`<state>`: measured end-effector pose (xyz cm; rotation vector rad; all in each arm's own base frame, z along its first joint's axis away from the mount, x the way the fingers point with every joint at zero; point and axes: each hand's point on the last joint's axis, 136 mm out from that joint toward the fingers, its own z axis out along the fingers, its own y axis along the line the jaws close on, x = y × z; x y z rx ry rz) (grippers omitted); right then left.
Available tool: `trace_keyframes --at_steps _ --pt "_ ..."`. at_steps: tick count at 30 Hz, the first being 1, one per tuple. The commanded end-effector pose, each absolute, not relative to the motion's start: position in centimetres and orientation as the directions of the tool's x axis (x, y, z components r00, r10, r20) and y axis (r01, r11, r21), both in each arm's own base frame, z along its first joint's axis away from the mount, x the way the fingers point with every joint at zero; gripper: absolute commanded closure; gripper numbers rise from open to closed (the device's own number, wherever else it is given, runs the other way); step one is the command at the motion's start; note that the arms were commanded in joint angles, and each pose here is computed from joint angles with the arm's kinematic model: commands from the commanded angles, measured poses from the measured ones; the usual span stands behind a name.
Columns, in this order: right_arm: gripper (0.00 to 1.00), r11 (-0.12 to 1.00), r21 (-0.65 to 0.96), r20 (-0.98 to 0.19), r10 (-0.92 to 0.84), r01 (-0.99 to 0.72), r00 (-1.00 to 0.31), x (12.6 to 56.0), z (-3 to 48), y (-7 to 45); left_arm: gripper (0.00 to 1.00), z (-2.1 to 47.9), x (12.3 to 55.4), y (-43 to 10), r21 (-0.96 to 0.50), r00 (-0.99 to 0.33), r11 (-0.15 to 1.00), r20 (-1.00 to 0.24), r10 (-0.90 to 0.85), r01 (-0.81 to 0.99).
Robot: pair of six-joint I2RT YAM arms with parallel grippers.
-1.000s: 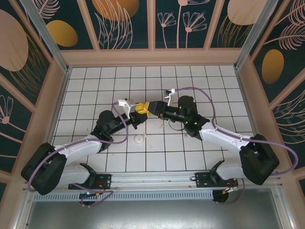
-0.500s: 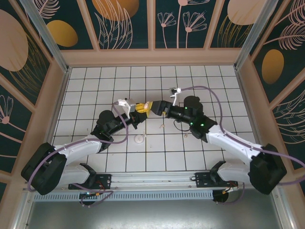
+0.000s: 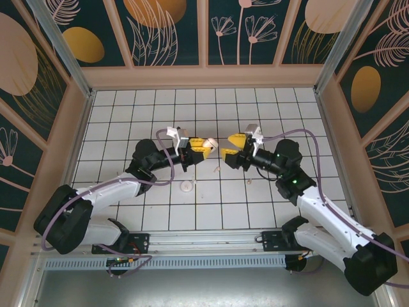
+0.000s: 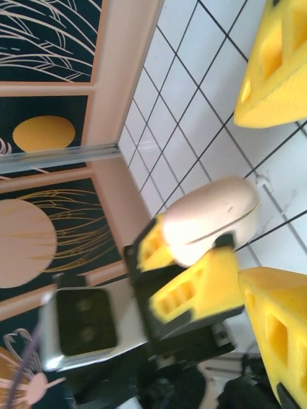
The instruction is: Insert wireless bluetooth earbuds into charging case
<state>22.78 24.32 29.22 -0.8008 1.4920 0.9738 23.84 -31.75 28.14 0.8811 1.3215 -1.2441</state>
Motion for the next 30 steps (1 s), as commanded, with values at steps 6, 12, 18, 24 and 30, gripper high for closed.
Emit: trace_keyframes --at_steps 6,12,18,24,30 --pt "0.44 0.123 -0.077 -0.995 -0.066 -0.989 0.07 19.3 30.3 25.7 0.77 30.5 21.0 -32.7 -0.114 -0.114 -0.012 -0.983 -0.143 0.993" --pt "0.46 0.021 -0.092 -0.994 -0.06 -0.996 0.09 18.5 30.6 26.3 0.78 30.3 20.6 -32.7 -0.092 -0.095 -0.026 -0.987 -0.129 0.995" --pt "0.54 -0.037 -0.066 -0.994 -0.084 -0.997 0.069 18.6 30.2 26.8 0.78 30.4 20.5 -32.7 -0.085 -0.089 -0.037 -0.989 -0.122 0.996" --pt "0.74 -0.079 -0.05 -0.992 -0.111 -0.996 0.059 18.6 29.7 27.0 0.79 30.2 20.6 -32.8 -0.088 -0.091 -0.031 -0.989 -0.114 0.996" --pt "0.8 -0.072 -0.054 -0.988 -0.139 -0.996 0.064 18.8 29.3 26.9 0.68 29.4 21.2 -32.8 -0.082 -0.081 0.018 -0.994 -0.067 0.996"
